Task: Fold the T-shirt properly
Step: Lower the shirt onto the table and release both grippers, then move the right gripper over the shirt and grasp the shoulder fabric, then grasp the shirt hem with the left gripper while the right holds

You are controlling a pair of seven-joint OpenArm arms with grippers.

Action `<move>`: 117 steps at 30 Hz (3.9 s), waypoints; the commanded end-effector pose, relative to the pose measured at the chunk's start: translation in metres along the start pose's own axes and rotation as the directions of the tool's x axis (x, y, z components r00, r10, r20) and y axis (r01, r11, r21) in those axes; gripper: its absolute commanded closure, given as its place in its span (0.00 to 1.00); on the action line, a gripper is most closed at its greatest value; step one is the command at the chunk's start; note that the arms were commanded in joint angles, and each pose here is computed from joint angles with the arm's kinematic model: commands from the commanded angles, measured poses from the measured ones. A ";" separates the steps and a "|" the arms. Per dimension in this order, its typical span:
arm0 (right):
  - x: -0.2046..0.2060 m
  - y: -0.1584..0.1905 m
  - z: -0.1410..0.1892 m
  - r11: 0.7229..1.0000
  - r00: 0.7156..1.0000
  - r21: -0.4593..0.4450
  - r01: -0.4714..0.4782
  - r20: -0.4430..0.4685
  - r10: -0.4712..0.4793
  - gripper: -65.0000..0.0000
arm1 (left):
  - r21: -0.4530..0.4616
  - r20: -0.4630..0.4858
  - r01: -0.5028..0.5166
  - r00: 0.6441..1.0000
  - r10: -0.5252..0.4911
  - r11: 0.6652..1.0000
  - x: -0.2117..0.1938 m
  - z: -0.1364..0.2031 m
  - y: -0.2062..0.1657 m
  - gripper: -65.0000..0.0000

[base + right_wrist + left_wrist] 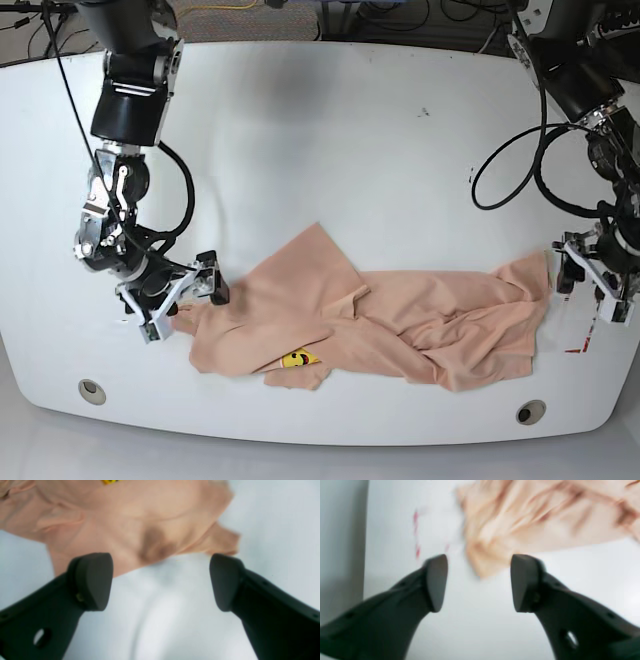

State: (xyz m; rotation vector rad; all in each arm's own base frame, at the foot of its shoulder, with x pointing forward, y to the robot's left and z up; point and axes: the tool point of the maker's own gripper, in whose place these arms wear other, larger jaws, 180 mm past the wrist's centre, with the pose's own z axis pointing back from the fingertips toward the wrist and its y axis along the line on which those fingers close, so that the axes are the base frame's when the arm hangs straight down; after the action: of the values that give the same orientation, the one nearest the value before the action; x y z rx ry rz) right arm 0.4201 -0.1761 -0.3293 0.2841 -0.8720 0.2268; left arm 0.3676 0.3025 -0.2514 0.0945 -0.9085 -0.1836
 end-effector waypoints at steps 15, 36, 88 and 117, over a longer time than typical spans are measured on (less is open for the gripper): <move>-0.055 0.062 -0.019 0.984 0.990 0.116 0.136 -0.039 -0.132 0.10 | 0.099 -0.004 -0.056 0.998 0.056 0.994 -0.021 0.021 0.048 0.37; -0.104 0.109 -0.058 0.947 0.966 0.208 0.244 -0.138 -0.218 0.10 | 0.142 -0.040 -0.048 0.998 0.055 0.989 -0.037 0.033 0.066 0.37; -0.150 0.108 -0.072 0.997 0.985 -0.029 -0.073 -0.160 0.068 0.99 | 0.096 -0.064 -0.040 0.997 0.047 0.995 -0.037 0.018 0.056 0.36; -0.139 0.121 0.010 0.987 0.987 -0.081 -0.141 -0.091 0.134 0.99 | -0.192 -0.058 -0.310 0.951 0.304 0.931 -0.043 -0.110 0.002 0.37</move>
State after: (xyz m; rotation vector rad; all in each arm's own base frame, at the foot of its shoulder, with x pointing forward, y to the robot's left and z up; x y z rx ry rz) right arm 0.2816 -0.0774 -0.4242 0.1276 -0.7724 0.3310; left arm 0.4084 0.3091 -0.3773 -0.2166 -0.7684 0.0129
